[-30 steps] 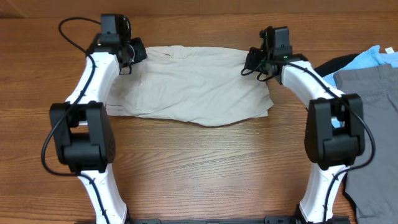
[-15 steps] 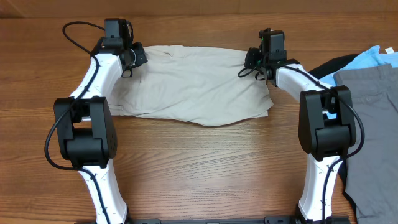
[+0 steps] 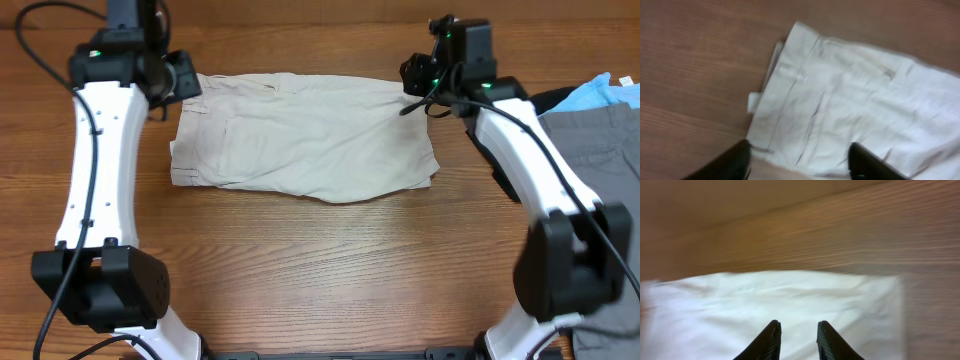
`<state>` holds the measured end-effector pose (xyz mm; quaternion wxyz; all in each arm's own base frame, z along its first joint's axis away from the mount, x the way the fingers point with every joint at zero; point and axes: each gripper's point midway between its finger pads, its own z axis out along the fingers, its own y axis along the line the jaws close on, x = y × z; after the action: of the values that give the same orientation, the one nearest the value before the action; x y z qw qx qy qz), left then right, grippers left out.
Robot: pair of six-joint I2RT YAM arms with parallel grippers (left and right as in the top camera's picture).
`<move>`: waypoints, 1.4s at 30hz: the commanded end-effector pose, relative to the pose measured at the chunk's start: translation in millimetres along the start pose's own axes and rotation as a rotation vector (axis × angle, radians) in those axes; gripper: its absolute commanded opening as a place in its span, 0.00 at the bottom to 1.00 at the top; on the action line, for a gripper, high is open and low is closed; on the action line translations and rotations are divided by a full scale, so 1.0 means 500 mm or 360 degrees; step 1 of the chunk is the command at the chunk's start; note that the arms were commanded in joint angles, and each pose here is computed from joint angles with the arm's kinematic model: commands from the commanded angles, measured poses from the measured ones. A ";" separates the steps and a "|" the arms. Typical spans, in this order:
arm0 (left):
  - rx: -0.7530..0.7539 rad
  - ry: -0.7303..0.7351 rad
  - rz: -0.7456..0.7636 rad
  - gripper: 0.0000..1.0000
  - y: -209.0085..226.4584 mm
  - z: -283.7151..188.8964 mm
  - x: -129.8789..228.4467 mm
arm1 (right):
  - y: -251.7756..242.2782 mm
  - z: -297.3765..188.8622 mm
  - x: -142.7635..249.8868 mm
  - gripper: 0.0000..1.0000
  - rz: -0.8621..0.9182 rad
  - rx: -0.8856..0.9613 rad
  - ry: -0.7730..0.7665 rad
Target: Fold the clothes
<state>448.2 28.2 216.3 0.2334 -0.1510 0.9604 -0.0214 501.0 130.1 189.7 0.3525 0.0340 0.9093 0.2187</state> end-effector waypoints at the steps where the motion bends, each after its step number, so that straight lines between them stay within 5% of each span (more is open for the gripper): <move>1: 0.0060 0.0240 0.0096 0.79 0.022 0.079 0.049 | 0.089 -0.015 0.044 0.33 0.0015 -0.0230 0.0153; 15: 0.0135 0.0670 0.0031 0.92 0.074 0.287 0.144 | 0.238 0.029 0.182 0.40 -0.0241 -0.0196 0.0318; 42: 0.0210 0.0565 0.0053 0.90 0.082 0.347 0.117 | 0.296 0.216 0.340 0.29 -0.0280 -0.0296 0.0475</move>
<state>466.8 55.9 39.7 0.0748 -0.1235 0.9846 -0.0986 431.3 332.8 69.3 0.2262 -0.1076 0.9311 0.2650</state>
